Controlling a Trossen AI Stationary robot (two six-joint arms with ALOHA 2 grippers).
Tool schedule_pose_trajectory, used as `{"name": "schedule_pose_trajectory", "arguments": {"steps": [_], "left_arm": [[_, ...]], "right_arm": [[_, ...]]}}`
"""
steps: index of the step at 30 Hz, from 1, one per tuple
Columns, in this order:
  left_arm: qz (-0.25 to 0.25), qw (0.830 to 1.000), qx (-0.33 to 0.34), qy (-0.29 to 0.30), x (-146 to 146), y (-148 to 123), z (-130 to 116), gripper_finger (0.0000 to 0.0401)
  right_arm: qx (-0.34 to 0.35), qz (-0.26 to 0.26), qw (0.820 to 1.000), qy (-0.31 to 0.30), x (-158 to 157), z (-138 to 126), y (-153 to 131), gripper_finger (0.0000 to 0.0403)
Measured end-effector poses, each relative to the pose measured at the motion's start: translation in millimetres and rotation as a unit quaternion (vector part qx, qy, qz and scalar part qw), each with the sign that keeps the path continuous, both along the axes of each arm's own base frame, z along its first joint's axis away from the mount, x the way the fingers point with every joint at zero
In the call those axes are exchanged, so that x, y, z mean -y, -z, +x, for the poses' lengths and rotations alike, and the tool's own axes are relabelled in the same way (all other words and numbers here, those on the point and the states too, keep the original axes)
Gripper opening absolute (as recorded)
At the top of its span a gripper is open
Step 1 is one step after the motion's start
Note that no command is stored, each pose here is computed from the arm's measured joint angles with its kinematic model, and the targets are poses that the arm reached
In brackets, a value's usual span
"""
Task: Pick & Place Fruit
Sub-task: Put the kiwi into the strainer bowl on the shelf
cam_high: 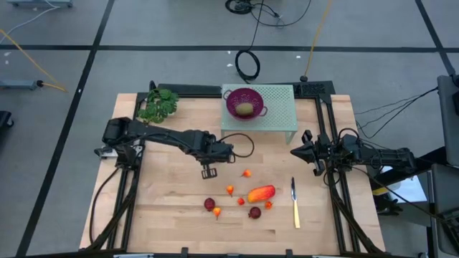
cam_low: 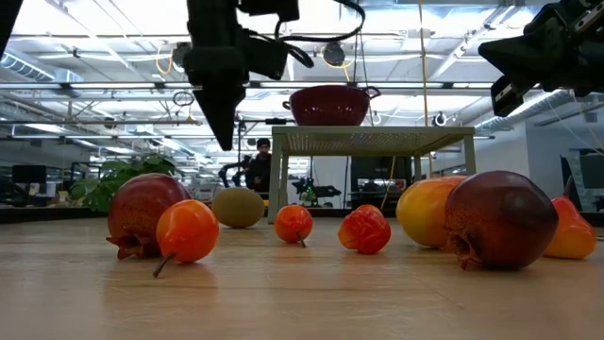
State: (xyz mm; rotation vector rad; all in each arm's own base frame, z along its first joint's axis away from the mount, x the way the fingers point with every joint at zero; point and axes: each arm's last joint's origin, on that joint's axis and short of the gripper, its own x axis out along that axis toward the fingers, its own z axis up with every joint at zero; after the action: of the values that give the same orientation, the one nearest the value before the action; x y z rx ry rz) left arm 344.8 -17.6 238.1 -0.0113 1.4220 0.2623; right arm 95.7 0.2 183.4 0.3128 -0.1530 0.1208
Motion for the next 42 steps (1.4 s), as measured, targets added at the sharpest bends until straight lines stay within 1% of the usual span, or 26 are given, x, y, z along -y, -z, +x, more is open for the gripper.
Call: {"name": "schedule_pose_trajectory", "arguments": {"steps": [6, 11, 14, 16, 20, 23, 26, 31, 34, 36, 39, 42], "left_arm": [[0.013, 0.996, 0.041, 0.081, -8.3, 9.7, -16.1, 0.0019], [0.011, 0.989, 0.056, 0.134, -12.8, 14.9, -32.0, 0.0016], [0.019, 0.985, 0.064, 0.162, -15.7, 16.6, -33.2, 0.0008], [0.013, 0.981, 0.066, 0.180, -17.1, 18.1, -32.5, 0.0006], [-0.003, 0.977, 0.071, 0.202, -18.5, 21.4, -28.9, 0.0021], [0.005, 0.972, 0.076, 0.222, -18.5, 20.4, -27.7, 0.0046], [0.010, 0.970, 0.083, 0.230, -18.5, 20.0, -26.1, 0.0078], [0.014, 0.969, 0.102, 0.227, -18.5, 18.6, -22.7, 0.0143], [0.011, 0.971, 0.116, 0.207, -18.5, 17.7, -20.6, 0.0183], [0.011, 0.972, 0.115, 0.204, -18.5, 17.8, -20.8, 0.0207], [0.016, 0.973, 0.116, 0.199, -18.9, 20.9, -18.1, 0.0238], [0.015, 0.973, 0.117, 0.198, -18.9, 20.9, -18.0, 0.0259]], "right_arm": [[0.001, 0.000, 1.000, 0.000, 0.0, -0.1, -0.3, 0.0004], [0.000, 0.000, 1.000, 0.001, 0.1, 0.0, 0.0, 0.0004], [0.005, 0.000, 1.000, 0.001, 0.1, -0.2, -0.9, 0.0004], [0.005, 0.000, 1.000, 0.002, 0.1, -0.2, -0.9, 0.0004], [0.008, 0.000, 1.000, 0.002, 0.1, -0.3, -1.5, 0.0004], [0.008, 0.000, 1.000, 0.002, 0.1, -0.3, -1.6, 0.0004], [0.011, 0.000, 1.000, 0.002, 0.1, -0.4, -2.2, 0.0004], [0.016, 0.000, 1.000, 0.002, 0.1, -0.6, -3.0, 0.0004], [0.015, 0.000, 1.000, 0.002, 0.1, -0.6, -2.9, 0.0004], [0.015, 0.000, 1.000, 0.002, 0.1, -0.6, -2.9, 0.0004], [0.015, 0.000, 1.000, 0.002, 0.1, -0.6, -2.9, 0.0004], [0.015, 0.000, 1.000, 0.002, 0.1, -0.6, -2.9, 0.0004]]}}
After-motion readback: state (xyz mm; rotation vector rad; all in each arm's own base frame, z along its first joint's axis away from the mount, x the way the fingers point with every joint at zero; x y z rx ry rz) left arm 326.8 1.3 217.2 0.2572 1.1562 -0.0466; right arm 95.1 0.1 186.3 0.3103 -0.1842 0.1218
